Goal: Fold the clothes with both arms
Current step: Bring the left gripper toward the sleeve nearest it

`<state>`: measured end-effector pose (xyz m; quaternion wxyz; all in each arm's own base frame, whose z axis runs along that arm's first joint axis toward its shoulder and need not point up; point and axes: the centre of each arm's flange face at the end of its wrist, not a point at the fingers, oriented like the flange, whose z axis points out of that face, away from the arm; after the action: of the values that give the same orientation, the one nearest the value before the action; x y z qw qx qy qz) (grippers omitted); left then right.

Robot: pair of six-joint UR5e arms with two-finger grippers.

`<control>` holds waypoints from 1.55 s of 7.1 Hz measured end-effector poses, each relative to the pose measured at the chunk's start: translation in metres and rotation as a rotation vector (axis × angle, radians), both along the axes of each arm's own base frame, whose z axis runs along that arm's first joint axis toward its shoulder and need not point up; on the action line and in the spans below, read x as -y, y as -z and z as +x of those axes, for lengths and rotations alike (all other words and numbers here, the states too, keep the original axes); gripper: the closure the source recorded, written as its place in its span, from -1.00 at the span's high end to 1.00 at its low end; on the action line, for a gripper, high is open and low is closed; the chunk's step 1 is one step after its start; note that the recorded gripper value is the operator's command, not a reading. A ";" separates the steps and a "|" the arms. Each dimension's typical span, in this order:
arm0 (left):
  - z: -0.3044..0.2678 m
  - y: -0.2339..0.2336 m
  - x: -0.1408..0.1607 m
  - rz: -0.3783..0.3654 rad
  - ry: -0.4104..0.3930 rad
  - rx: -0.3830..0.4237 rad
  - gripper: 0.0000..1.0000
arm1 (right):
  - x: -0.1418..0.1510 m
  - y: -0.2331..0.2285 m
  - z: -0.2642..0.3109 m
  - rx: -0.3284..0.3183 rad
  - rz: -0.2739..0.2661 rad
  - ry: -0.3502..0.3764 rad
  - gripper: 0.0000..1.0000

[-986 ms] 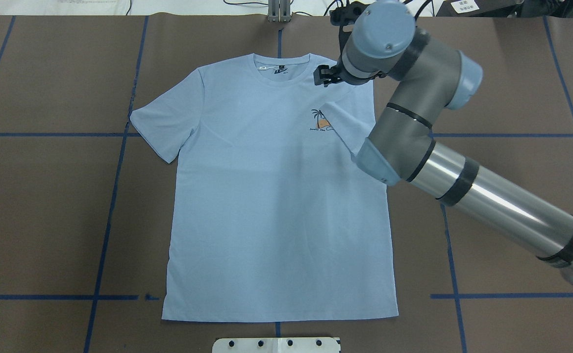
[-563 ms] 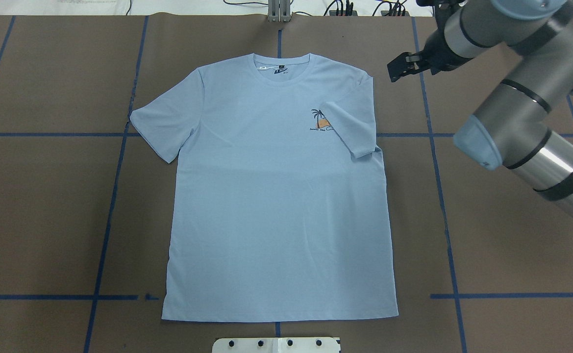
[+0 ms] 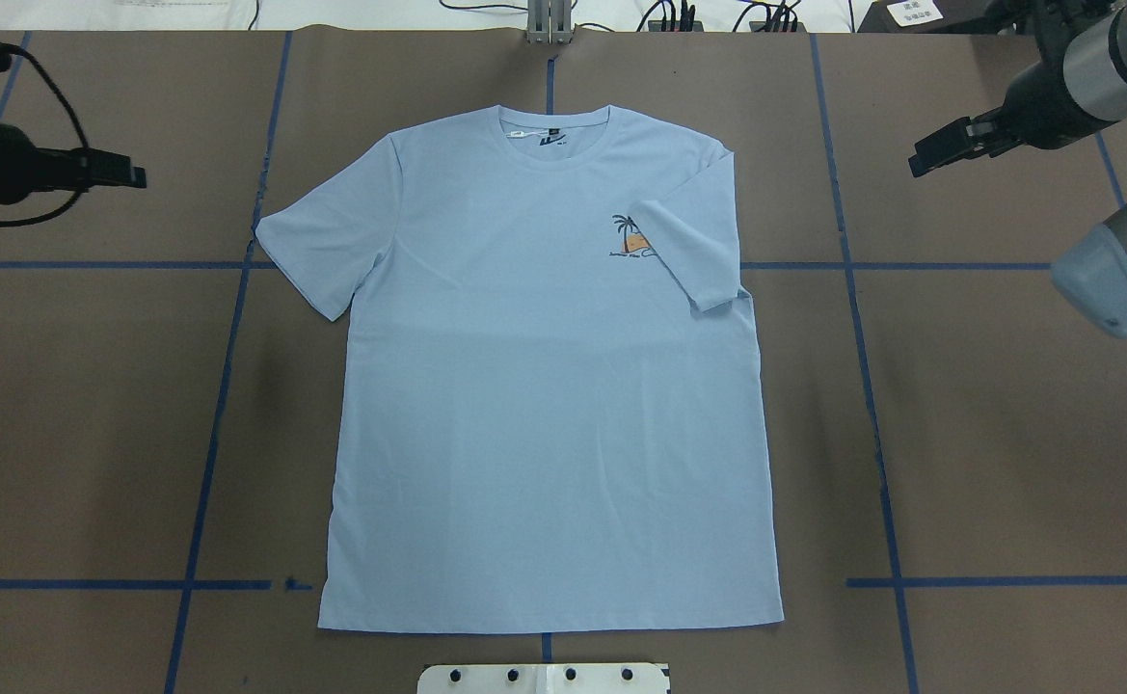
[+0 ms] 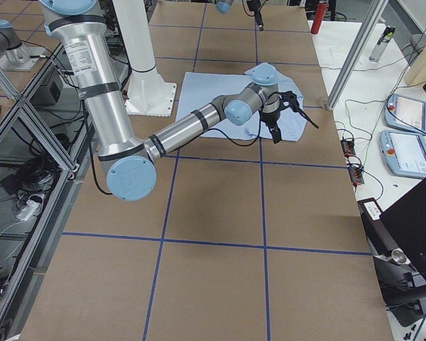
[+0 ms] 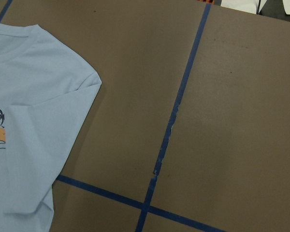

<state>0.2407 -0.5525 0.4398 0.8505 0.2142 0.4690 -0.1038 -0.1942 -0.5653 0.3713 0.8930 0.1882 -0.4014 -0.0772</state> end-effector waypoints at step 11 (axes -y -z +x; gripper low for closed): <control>0.152 -0.028 0.030 -0.095 0.078 0.061 -0.04 | -0.009 -0.019 0.009 -0.008 -0.010 -0.001 1.00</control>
<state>0.3922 -0.5830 0.4679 0.8691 0.1948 0.4285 -0.1524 -0.1852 -0.5564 0.3900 0.8956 0.1835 -0.3982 -0.0752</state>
